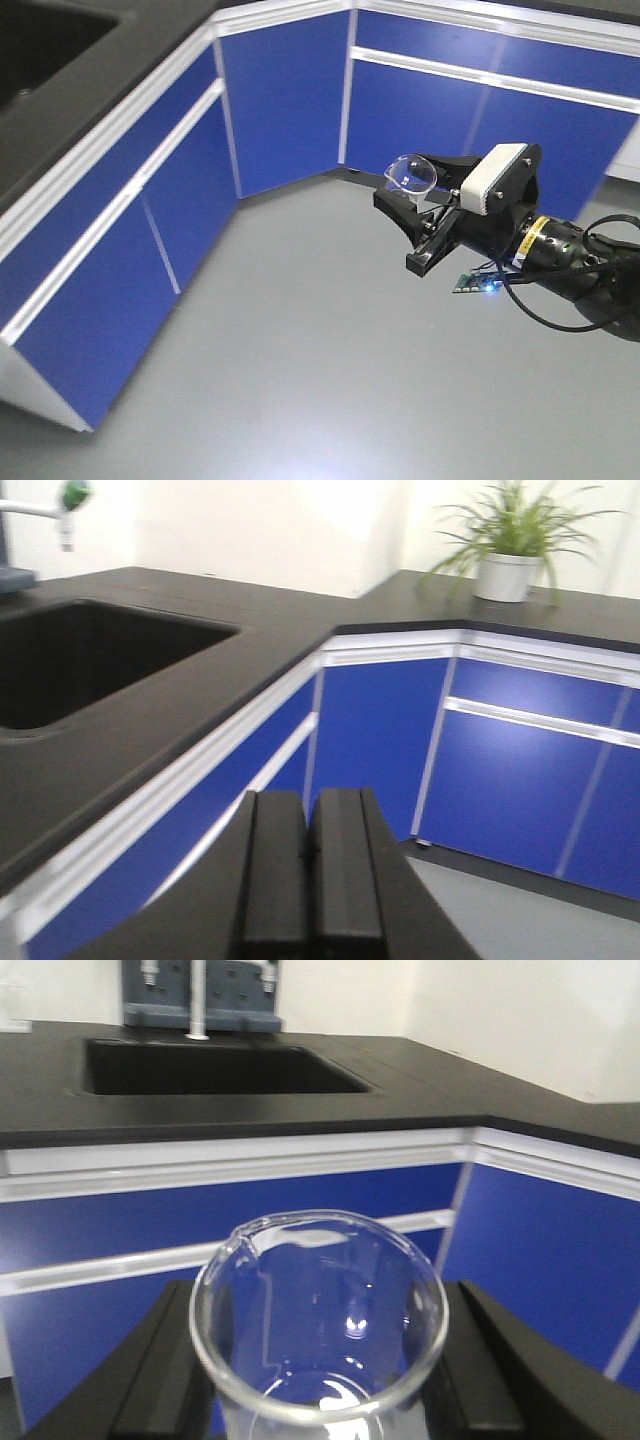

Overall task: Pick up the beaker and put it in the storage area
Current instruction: 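Hold the beaker in the right gripper while the base turns to the other bench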

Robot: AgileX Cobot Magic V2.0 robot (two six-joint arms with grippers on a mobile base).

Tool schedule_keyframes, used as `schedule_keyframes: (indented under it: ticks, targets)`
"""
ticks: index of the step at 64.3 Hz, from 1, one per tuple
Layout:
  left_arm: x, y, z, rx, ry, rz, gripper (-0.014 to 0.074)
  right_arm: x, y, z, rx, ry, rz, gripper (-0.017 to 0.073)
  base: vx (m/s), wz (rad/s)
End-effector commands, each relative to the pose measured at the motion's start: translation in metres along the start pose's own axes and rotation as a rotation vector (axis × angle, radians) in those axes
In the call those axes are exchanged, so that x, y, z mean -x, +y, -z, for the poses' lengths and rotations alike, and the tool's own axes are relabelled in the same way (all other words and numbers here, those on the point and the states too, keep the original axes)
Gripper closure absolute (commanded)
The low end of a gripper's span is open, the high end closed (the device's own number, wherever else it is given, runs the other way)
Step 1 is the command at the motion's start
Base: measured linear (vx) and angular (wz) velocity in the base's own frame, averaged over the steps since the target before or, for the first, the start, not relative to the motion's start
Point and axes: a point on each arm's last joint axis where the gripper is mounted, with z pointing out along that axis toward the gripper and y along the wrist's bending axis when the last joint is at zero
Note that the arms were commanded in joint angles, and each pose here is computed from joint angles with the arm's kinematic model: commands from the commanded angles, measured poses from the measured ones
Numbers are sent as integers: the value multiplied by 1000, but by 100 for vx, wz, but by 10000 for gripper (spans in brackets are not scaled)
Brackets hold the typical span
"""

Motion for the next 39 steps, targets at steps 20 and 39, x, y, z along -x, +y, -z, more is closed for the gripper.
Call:
schedule_keyframes:
  ticks: [20,39]
  targets:
    - [15,-1,2,-5,-118,17,600,31,1,3,25,-215,27,316,0,-58]
    - [15,-1,2,-5,-118,17,600,30,1,3,26,-215,27,316,13,-50]
